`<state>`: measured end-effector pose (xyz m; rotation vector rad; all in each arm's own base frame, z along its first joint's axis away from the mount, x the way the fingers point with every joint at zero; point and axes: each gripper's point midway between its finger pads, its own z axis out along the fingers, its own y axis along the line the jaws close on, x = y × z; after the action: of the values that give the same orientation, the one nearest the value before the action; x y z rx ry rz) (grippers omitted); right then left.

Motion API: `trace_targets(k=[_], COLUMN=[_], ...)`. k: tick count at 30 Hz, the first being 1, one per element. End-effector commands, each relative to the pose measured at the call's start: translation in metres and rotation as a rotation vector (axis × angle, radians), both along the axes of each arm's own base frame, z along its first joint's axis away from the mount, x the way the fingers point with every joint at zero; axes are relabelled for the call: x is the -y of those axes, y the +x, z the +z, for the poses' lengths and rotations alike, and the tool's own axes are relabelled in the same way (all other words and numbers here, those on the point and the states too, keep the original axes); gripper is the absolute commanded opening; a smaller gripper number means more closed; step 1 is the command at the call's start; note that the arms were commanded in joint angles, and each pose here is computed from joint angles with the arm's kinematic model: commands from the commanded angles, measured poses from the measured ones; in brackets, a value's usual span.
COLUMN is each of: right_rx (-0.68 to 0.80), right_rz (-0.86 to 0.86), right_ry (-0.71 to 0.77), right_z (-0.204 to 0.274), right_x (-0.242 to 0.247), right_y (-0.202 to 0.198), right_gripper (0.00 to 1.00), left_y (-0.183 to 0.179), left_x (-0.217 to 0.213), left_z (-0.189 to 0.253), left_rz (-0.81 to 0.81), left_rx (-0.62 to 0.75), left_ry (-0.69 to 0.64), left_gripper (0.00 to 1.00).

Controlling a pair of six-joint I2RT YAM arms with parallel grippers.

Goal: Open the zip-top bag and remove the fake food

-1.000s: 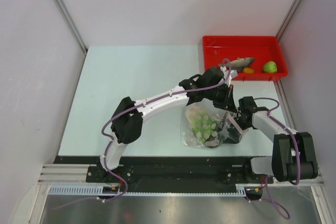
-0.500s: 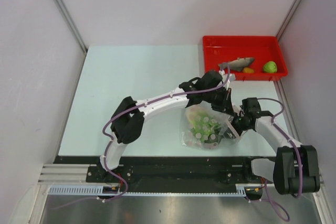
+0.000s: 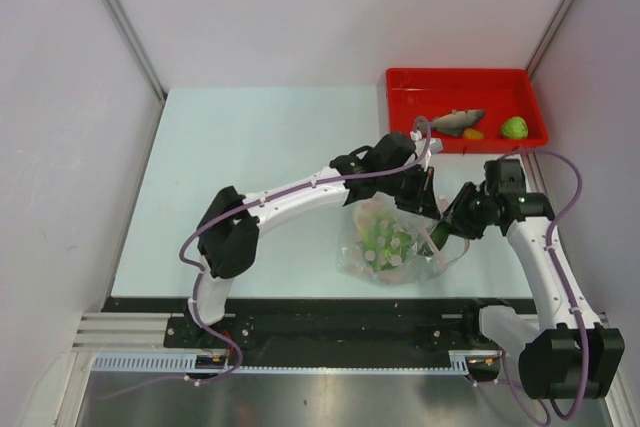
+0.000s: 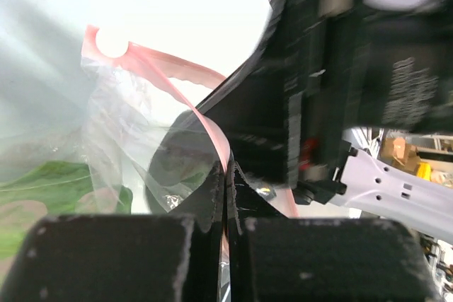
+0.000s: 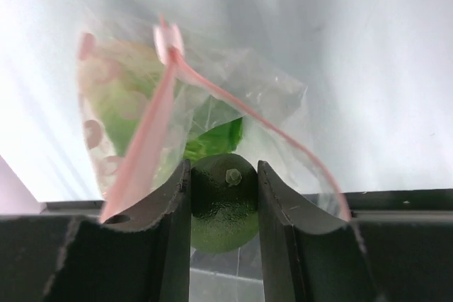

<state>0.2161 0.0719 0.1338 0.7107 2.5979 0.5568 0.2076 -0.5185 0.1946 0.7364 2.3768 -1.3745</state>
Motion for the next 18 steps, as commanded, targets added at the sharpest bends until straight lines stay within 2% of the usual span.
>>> trace_targets(k=[1, 10, 14, 15, 17, 18], right_rx=[0.071, 0.188, 0.224, 0.275, 0.254, 0.308], right_rz=[0.001, -0.047, -0.089, -0.099, -0.112, -0.126], right_ry=[-0.125, -0.193, -0.224, -0.231, -0.258, -0.260], right_z=[0.045, 0.110, 0.137, 0.157, 0.158, 0.181], right_x=[0.021, 0.039, 0.048, 0.050, 0.056, 0.058], right_y=[0.005, 0.028, 0.058, 0.068, 0.092, 0.106], right_gripper=[0.00, 0.00, 0.00, 0.00, 0.00, 0.00], left_y=[0.005, 0.013, 0.015, 0.016, 0.015, 0.015], left_x=[-0.013, -0.021, -0.023, -0.023, -0.023, -0.023], left_z=[0.039, 0.039, 0.036, 0.034, 0.034, 0.033], left_rz=[0.015, 0.028, 0.026, 0.026, 0.016, 0.012], left_rx=[0.069, 0.065, 0.063, 0.060, 0.054, 0.050], left_ry=[-0.065, -0.067, -0.062, -0.058, -0.064, -0.064], left_gripper=[0.00, 0.00, 0.00, 0.00, 0.00, 0.00])
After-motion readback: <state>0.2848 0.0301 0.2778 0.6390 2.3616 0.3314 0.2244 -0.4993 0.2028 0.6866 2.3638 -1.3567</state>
